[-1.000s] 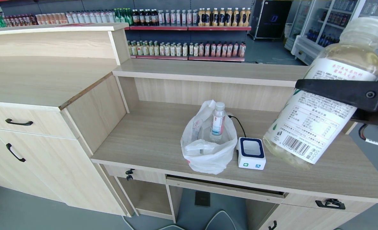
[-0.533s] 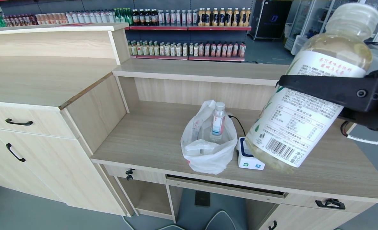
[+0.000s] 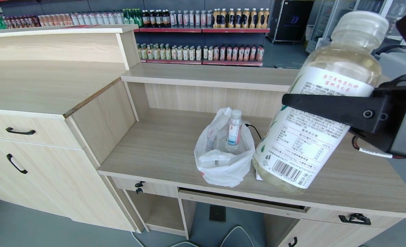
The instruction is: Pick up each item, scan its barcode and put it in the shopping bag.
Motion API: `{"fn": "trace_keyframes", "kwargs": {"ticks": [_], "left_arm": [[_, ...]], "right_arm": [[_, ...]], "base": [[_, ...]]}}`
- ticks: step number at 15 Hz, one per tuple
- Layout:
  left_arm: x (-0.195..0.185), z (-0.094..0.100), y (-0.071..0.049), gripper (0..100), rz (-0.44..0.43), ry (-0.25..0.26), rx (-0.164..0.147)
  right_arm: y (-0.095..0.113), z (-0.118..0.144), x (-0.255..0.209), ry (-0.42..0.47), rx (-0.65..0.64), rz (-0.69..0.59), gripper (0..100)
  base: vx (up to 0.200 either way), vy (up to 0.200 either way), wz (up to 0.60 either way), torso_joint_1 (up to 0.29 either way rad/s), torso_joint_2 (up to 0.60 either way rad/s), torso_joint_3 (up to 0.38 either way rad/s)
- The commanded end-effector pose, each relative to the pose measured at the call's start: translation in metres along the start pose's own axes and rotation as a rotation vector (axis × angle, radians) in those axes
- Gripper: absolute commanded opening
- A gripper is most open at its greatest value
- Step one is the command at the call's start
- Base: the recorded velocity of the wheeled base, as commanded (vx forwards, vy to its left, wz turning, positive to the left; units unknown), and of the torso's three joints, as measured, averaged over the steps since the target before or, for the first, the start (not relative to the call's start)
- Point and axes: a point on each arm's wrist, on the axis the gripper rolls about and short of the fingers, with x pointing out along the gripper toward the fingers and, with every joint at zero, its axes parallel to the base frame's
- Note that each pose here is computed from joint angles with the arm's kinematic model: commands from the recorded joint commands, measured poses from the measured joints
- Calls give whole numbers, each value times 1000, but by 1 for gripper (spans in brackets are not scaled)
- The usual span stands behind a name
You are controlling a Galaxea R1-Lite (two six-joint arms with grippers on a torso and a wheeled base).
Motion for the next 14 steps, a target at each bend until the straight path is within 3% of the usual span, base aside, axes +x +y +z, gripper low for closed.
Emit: {"fn": "trace_keyframes", "kwargs": {"ticks": [1,14], "left_arm": [[0,0,0,100,0,0,0],[0,0,0,100,0,0,0]], "right_arm": [[-2,-2,4,12,4,0,0],[-6,-12,5,44,14,-4,0]], "base": [[0,0,0,0,0,0],[0,0,0,0,0,0]]}}
